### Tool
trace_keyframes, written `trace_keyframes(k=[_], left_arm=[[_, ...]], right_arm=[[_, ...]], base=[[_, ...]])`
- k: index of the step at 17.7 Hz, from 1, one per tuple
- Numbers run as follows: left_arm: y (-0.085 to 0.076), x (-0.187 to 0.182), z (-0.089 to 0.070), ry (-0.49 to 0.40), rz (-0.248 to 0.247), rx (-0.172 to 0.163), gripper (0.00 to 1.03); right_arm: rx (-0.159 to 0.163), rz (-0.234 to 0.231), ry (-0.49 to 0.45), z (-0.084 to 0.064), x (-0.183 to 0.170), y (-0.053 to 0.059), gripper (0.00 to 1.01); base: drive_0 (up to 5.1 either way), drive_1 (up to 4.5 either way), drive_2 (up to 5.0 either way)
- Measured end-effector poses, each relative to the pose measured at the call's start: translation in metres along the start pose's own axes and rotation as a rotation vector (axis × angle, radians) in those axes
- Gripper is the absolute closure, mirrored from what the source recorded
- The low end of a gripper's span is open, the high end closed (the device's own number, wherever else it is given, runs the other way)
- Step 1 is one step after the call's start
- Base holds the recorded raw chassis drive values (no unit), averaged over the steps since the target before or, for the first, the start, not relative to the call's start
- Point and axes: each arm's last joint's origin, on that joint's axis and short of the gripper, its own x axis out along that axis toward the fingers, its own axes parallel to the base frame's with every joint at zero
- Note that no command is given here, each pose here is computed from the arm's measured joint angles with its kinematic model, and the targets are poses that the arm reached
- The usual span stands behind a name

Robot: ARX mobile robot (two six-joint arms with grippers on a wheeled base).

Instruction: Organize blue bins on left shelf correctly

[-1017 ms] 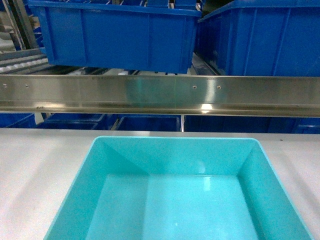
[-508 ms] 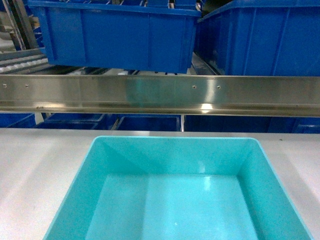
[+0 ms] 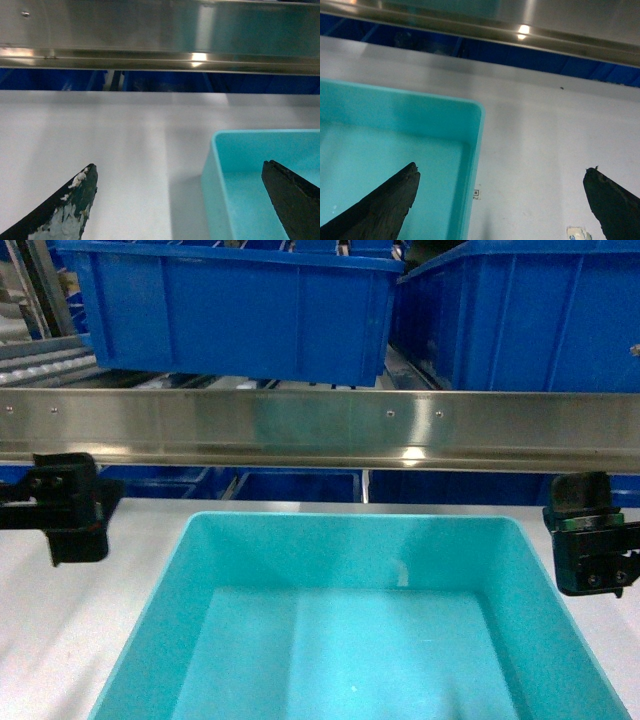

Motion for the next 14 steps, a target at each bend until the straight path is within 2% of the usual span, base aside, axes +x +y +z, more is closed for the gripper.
trace_keyframes(k=[3, 5, 7, 10, 12, 14], left_arm=[[-0.028, 0.011, -0.013, 0.059, -0.035, 0.003, 0.05], [-0.042, 0.015, -0.031, 0.124, -0.032, 0.005, 0.05], [-0.048, 0.017, -0.038, 0.135, -0.013, 0.0, 0.05], [-0.05, 0.022, -0.048, 0.172, 0.007, -0.001, 0.05], [-0.052, 0.024, -0.046, 0.16, 0.002, -0.009, 0.05], [-0.05, 0.027, -0.047, 0.161, 0.01, -0.02, 0.05]], right_arm=[[-0.004, -0.02, 0.08, -0.011, 0.013, -0.003, 0.03], [0.01, -0.042, 0.111, -0.021, 0.023, -0.008, 0.03], [0.024, -0.034, 0.156, -0.03, 0.029, -0.011, 0.03], [0.042, 0.006, 0.188, -0.039, 0.029, -0.013, 0.03], [0.039, 0.046, 0.237, -0.048, 0.026, -0.012, 0.03], [0.024, 0.096, 0.255, -0.046, 0.018, -0.006, 0.03]], base=[[0.0, 0.0, 0.0], [0.0, 0.0, 0.0], [0.0, 0.0, 0.0], [0.0, 0.0, 0.0], [0.0, 0.0, 0.0], [0.0, 0.0, 0.0]])
